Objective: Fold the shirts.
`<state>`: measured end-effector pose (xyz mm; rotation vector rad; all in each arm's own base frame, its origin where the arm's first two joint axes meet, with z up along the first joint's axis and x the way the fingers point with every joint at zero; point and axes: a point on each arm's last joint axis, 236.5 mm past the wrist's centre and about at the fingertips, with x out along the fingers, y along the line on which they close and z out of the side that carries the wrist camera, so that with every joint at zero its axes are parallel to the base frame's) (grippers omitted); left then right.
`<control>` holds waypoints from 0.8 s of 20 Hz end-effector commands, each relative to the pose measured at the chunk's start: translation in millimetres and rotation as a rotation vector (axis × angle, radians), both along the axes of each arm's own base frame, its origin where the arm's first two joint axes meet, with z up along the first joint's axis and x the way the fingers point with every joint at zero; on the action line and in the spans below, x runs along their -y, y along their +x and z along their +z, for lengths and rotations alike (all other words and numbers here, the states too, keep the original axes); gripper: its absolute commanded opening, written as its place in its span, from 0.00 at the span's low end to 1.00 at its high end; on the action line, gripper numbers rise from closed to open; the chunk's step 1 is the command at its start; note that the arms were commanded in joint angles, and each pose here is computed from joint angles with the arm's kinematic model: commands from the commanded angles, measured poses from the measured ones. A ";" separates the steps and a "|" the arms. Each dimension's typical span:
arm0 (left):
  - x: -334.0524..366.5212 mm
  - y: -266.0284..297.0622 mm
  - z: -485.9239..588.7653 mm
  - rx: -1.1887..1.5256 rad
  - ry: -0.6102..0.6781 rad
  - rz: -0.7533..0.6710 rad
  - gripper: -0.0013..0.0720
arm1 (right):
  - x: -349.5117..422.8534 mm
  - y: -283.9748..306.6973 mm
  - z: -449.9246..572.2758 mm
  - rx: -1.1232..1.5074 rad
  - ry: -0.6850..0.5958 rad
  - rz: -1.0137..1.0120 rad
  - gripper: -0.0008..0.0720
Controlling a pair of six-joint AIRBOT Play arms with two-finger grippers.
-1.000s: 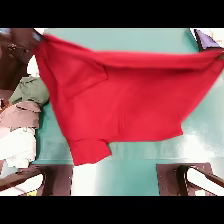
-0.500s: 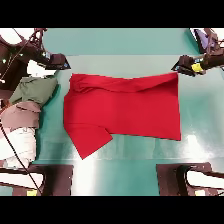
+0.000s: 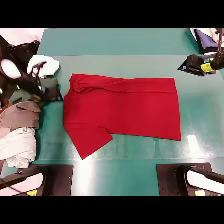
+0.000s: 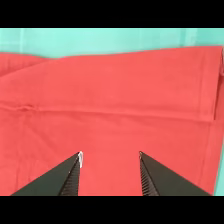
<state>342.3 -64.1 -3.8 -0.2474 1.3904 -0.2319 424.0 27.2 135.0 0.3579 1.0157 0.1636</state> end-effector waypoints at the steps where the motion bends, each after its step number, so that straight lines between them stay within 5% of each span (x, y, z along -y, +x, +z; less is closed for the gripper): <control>1: 6.6 -48.0 -52.5 -0.090 -0.038 0.066 0.69 | -1.5 -16.9 1.0 0.036 -0.003 -0.015 0.58; 11: 14.8 -66.8 -80.8 -0.133 -0.079 0.117 0.69 | -4.1 -33.8 -1.4 0.035 0.000 -0.018 0.58; 12: 14.9 -67.1 -80.8 -0.134 -0.079 0.116 0.57 | -4.5 -35.2 -2.3 0.028 0.000 -0.015 0.58; 13: 14.8 -68.1 -81.2 -0.137 -0.079 0.114 0.31 | -4.9 -37.0 -3.3 0.020 0.000 -0.012 0.58; 15: 14.8 -67.3 -80.7 -0.134 -0.078 0.112 0.06 | -6.2 -44.9 -8.1 -0.016 -0.002 0.003 0.58; 16: 15.0 -65.5 -78.6 -0.126 -0.078 0.100 0.06 | -5.8 -53.1 -13.4 -0.054 -0.012 0.015 0.58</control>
